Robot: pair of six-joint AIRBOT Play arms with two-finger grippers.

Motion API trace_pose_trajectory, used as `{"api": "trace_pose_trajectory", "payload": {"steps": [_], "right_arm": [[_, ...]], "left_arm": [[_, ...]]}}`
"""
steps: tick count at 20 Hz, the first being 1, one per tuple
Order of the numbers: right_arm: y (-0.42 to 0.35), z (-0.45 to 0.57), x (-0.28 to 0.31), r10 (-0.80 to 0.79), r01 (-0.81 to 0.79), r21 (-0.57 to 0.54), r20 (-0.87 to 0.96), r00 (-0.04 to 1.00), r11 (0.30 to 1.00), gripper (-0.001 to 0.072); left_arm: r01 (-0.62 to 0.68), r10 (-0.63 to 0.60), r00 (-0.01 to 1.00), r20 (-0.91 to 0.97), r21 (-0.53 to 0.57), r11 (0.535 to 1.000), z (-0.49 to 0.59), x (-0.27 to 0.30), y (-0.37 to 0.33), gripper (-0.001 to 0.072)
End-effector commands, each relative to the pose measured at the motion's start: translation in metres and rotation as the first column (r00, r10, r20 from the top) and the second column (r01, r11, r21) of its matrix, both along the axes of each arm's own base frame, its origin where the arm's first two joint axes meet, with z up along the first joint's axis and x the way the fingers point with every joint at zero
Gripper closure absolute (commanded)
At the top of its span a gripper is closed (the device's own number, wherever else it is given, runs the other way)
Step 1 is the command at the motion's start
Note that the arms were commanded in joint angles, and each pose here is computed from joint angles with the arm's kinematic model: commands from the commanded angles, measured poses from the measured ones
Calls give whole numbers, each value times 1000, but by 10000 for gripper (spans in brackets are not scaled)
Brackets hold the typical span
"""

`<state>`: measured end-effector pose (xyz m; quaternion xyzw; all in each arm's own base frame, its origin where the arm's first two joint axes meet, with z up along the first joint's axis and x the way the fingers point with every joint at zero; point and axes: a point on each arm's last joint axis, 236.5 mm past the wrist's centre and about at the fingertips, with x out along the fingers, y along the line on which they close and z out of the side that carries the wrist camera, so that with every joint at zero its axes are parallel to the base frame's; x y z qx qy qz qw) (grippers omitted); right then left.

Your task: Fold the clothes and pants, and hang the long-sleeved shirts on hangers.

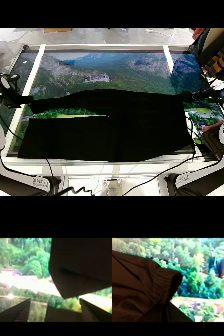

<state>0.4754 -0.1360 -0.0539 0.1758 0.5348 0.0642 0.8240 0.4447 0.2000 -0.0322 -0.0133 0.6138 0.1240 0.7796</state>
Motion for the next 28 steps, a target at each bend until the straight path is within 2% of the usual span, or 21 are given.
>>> {"api": "trace_pose_trajectory", "payload": {"steps": [1, 3, 5, 10, 14, 15, 20, 21, 28], "right_arm": [[-5, 1, 5, -15, 15, -16, 21, 1000, 1000, 690], [-7, 1, 7, -19, 20, -21, 27, 999, 1000, 690], [-8, 2, 8, -23, 24, -25, 34, 999, 999, 690], [-8, 2, 8, -24, 25, -25, 34, 999, 999, 690], [-7, 2, 8, -23, 23, -23, 32, 999, 999, 690], [-7, 2, 8, -23, 23, -23, 32, 999, 999, 690], [-7, 2, 7, -22, 23, -22, 30, 999, 1000, 690], [-7, 2, 7, -22, 23, -22, 30, 999, 1000, 690], [-5, 1, 5, -14, 14, -15, 19, 1000, 1000, 690]], "left_arm": [[-159, 170, 975, 141, -83, 984, 9, 26, -2, 9], [-182, 219, 955, 198, -190, 965, 6, 45, -19, 9], [-180, 233, 948, 216, -240, 954, -5, 58, -29, 8], [-166, 204, 967, 152, -228, 959, -56, 64, -40, 7], [-237, 264, 953, 150, -175, 956, -72, 64, -21, 11], [-235, 261, 952, 160, -165, 958, -71, 65, -19, 50], [-232, 251, 949, 190, -116, 966, -58, 66, -6, 624], [-223, 239, 947, 215, -98, 970, -49, 69, -2, 696], [-139, 133, 838, 529, -28, 990, 67, 114, -9, 698]]}}
